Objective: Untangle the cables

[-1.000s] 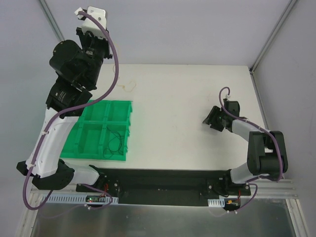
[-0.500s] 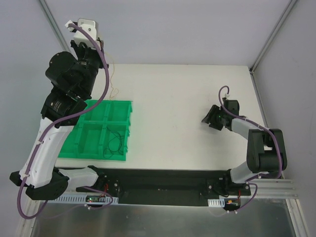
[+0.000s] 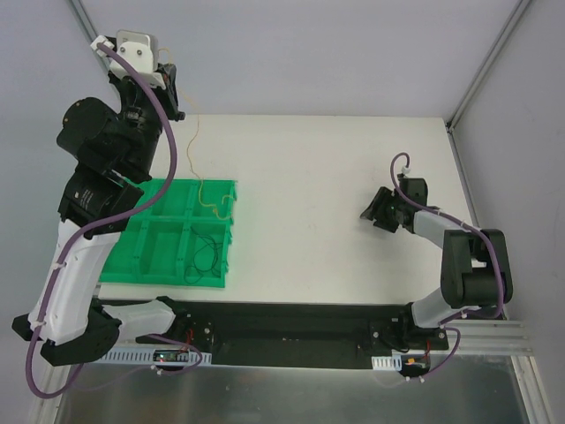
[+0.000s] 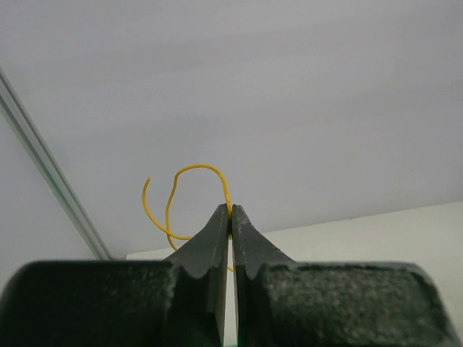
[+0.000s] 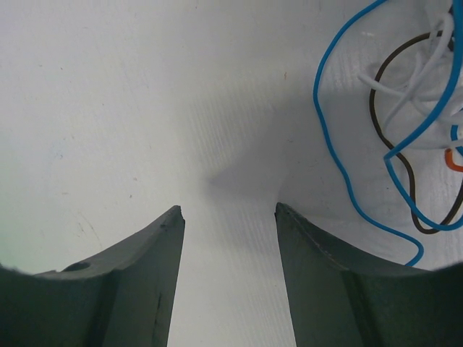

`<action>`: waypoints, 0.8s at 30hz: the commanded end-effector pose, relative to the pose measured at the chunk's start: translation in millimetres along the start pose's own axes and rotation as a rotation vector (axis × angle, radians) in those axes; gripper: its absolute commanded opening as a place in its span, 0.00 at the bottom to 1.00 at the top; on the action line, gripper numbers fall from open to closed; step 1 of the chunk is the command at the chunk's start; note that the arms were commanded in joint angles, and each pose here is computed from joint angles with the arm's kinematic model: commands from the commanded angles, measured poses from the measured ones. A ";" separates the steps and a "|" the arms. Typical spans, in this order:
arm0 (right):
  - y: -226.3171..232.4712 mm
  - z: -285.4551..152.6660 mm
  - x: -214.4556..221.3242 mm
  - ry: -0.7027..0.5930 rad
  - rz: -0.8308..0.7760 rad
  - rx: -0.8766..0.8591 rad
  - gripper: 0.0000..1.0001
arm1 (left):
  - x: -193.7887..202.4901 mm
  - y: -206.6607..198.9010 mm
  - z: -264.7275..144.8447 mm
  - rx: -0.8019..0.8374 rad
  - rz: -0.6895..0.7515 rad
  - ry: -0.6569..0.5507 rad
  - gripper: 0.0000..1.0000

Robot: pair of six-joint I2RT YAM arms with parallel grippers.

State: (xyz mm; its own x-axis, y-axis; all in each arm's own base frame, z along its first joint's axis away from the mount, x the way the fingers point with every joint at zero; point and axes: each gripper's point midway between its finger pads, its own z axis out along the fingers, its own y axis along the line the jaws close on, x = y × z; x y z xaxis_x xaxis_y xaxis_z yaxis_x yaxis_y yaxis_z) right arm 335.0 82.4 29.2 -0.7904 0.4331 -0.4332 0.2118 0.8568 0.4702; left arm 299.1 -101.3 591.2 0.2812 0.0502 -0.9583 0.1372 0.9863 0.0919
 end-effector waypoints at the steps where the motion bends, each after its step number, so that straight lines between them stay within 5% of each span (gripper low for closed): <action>1: 6.0 4.2 -7.7 -0.002 -0.003 -0.013 0.57 | 3.8 14.1 -15.4 -0.046 -0.019 -0.006 0.00; 8: 5.7 8.3 -5.6 0.010 0.004 -0.014 0.57 | 19.2 14.0 -8.7 -0.062 0.040 0.033 0.00; 24: 4.4 9.4 -5.2 0.013 0.002 -0.009 0.57 | -69.2 19.1 29.7 -0.096 0.097 -0.162 0.00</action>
State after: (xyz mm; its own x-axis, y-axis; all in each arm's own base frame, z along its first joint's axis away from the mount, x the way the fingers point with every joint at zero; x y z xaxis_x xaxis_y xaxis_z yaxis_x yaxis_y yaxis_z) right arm 344.5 85.3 29.5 -0.7888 0.4357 -0.4336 0.2041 0.8510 0.4839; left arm 325.2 -105.9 632.0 0.3457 0.1309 -0.9292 0.0586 0.9853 0.1606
